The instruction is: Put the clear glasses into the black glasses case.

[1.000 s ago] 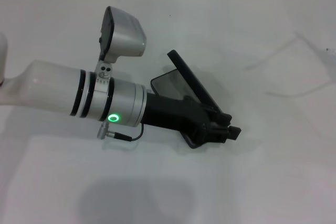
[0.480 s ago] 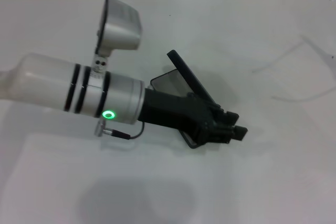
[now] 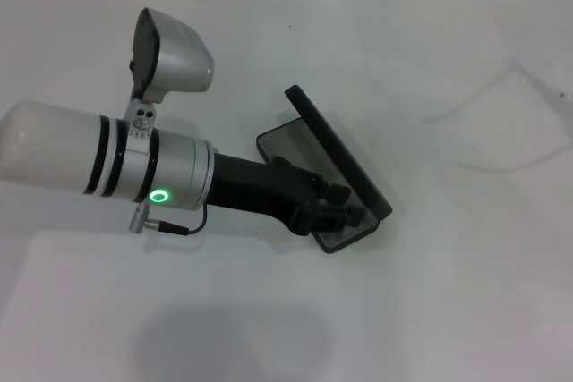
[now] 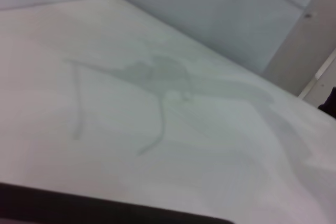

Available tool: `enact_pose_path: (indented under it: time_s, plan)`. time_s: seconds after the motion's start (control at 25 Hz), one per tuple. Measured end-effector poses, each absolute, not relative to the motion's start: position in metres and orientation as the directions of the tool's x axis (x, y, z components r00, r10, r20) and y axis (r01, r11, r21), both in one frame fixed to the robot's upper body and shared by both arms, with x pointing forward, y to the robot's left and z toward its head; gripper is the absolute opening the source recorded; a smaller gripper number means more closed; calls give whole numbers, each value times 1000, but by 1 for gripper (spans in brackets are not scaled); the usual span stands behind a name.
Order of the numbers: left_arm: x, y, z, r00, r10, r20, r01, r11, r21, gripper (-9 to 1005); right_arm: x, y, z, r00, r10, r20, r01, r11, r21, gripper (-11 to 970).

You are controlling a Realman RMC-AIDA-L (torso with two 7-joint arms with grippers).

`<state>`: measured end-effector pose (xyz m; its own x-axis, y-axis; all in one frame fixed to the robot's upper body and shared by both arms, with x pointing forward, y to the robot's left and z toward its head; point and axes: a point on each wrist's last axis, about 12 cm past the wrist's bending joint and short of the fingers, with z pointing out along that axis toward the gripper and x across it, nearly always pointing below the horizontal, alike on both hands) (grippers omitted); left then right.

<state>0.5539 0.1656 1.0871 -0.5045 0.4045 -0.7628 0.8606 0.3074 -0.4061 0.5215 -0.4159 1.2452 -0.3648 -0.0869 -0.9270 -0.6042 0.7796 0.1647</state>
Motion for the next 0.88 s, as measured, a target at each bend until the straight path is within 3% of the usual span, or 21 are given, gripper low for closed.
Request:
enact_pose_path:
  time_s: [0.88]
  plan:
    - [555,126,1086,-449,438,-779,893,249,-376,373,523,-416,1239,-371,-70,-926,-609,771,186,51]
